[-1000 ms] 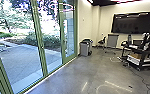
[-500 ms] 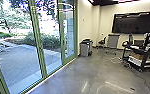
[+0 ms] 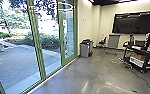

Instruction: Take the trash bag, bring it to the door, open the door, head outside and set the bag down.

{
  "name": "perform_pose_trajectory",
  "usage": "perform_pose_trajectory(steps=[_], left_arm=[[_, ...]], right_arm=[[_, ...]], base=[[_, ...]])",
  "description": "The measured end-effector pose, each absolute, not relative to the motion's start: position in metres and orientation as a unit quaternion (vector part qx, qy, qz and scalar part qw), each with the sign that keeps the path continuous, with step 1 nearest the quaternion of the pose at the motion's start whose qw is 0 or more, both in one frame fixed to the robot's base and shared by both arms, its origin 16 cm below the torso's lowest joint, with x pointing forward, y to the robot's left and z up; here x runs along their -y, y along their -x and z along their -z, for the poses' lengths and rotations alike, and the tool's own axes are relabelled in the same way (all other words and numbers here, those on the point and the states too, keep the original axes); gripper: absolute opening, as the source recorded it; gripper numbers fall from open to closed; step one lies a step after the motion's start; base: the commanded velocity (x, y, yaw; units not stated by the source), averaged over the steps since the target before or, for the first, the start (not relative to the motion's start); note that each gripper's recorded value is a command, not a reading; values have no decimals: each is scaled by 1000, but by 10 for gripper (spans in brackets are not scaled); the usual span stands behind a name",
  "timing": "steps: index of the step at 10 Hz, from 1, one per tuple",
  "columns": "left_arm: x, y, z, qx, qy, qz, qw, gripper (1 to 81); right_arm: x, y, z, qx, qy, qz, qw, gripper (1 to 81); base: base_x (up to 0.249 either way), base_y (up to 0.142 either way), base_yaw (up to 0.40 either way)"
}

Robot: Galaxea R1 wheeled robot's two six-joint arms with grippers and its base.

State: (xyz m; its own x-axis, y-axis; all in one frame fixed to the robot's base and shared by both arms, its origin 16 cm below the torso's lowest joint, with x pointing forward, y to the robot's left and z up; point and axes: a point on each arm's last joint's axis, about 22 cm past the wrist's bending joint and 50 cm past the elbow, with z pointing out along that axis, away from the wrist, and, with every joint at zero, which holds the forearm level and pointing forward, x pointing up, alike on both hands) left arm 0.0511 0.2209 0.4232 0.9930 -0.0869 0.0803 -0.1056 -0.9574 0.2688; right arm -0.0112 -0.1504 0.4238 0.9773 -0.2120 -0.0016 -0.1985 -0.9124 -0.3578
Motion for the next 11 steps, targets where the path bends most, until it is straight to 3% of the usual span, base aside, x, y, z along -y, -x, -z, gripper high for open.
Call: perform_pose_trajectory(steps=[11], left_arm=[[-223, -55, -423, 48, -989, -41, 132, 10]], right_arm=[[148, 11, -424, -105, 977, 19, 183, 811]], base=[[138, 0, 0]])
